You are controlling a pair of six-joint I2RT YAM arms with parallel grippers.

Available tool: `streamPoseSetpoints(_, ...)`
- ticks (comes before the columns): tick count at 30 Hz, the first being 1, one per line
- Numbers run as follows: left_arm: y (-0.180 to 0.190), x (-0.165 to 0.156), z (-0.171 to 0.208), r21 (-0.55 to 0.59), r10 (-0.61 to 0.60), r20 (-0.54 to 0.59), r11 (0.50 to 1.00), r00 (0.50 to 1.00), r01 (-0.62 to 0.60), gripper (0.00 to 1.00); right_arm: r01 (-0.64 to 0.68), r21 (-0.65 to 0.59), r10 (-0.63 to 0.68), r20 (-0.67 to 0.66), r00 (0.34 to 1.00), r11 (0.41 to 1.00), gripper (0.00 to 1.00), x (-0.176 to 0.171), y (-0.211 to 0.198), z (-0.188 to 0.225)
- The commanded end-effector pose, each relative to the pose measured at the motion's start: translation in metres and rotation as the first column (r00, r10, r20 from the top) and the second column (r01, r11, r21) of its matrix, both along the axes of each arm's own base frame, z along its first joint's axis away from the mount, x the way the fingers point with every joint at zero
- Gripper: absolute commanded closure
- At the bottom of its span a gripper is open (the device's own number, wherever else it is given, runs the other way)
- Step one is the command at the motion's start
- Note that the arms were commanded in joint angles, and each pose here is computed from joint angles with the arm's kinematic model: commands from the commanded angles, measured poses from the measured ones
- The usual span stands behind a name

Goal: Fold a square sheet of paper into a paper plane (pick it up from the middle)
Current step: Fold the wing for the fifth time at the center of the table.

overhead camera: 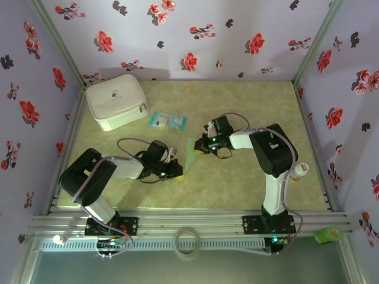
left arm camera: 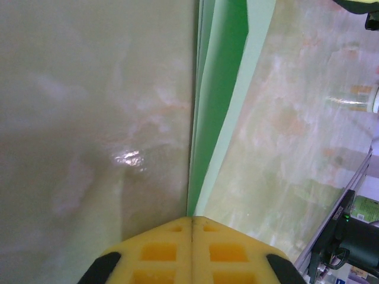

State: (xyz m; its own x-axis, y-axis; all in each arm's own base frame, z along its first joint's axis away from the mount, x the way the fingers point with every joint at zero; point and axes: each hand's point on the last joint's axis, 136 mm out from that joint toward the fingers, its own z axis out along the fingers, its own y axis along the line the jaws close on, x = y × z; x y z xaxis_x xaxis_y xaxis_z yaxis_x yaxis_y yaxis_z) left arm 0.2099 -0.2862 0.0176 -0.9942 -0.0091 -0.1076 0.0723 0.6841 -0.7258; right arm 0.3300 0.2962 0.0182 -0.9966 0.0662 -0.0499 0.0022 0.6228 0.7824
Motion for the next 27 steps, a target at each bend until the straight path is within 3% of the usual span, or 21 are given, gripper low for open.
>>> streamPoseSetpoints(1, 0.010, -0.013, -0.002, 0.026, -0.001, -0.041, 1.000, 0.999, 0.002, 0.86, 0.043, -0.124, -0.051, -0.058, 0.997, 0.991, 0.95, -0.005, -0.015, -0.037)
streamPoseSetpoints(4, 0.012, -0.007, 0.014, 0.015, 0.020, 0.019, 1.000, 1.000, -0.020, 0.77, 0.042, -0.126, -0.050, -0.057, 0.997, 0.991, 0.95, -0.006, -0.015, -0.038)
streamPoseSetpoints(8, 0.013, 0.007, 0.045, 0.001, 0.044, 0.120, 0.999, 0.992, -0.044, 0.74, 0.045, -0.125, -0.053, -0.059, 0.997, 0.991, 0.95, -0.005, -0.014, -0.037)
streamPoseSetpoints(11, -0.002, 0.022, 0.069, -0.043, 0.026, 0.170, 0.999, 0.985, -0.019, 0.81, 0.046, -0.122, -0.053, -0.055, 0.997, 0.991, 0.95, -0.004, -0.014, -0.036)
streamPoseSetpoints(15, -0.035, 0.036, 0.081, -0.099, -0.057, 0.156, 0.992, 0.986, 0.073, 0.93, 0.046, -0.124, -0.054, -0.059, 0.997, 0.991, 0.95, -0.005, -0.014, -0.036)
streamPoseSetpoints(27, -0.059, 0.053, 0.028, -0.055, -0.075, 0.041, 0.996, 0.996, 0.077, 0.96, 0.048, -0.124, -0.056, -0.062, 0.997, 0.991, 0.95, -0.006, -0.015, -0.036)
